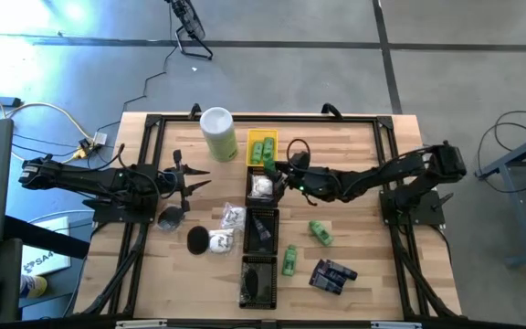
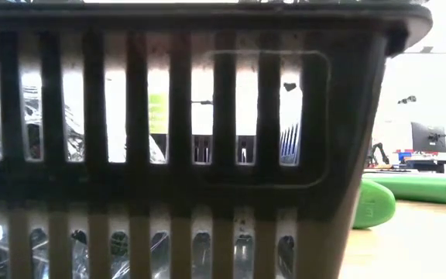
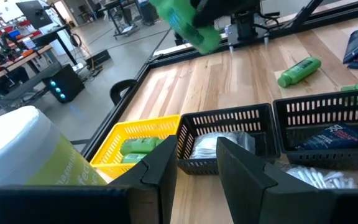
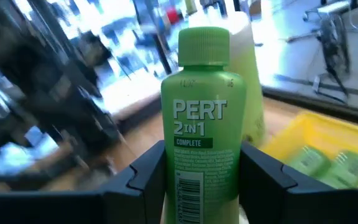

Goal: Pick & Place Travel size toiletries
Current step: Put the green bottle into the yellow basket

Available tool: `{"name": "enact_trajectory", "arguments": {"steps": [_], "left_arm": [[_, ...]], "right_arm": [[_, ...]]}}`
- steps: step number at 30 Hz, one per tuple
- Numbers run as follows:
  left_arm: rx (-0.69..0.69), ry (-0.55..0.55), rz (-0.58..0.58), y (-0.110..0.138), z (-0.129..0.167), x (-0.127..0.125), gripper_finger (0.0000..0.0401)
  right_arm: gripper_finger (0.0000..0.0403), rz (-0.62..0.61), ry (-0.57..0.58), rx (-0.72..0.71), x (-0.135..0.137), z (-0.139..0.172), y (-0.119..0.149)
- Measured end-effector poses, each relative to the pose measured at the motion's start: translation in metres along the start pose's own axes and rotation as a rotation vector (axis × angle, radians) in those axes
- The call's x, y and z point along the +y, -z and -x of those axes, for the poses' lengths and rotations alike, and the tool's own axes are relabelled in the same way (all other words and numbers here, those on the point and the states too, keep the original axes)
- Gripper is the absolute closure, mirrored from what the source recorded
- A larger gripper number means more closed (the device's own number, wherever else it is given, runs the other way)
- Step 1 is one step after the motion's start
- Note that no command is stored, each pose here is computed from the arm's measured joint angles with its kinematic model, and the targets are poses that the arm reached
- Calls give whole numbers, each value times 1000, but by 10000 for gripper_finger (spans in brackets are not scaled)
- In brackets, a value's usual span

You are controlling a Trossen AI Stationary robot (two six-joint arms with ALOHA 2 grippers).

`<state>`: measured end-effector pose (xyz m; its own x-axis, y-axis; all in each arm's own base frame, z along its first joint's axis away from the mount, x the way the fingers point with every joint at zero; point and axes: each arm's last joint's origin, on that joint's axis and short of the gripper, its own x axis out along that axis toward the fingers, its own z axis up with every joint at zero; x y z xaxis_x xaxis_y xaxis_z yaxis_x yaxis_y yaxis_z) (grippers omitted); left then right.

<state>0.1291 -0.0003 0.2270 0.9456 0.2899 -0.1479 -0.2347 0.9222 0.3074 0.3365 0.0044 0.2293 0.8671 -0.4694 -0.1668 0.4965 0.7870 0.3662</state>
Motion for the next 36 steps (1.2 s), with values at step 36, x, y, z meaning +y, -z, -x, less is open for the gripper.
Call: {"name": "enact_trajectory", "arguments": {"steps": [36], "left_arm": [[-1,0,0,0,0,0,292]], "right_arm": [[247,76,284,188,-49,-82,8]]}}
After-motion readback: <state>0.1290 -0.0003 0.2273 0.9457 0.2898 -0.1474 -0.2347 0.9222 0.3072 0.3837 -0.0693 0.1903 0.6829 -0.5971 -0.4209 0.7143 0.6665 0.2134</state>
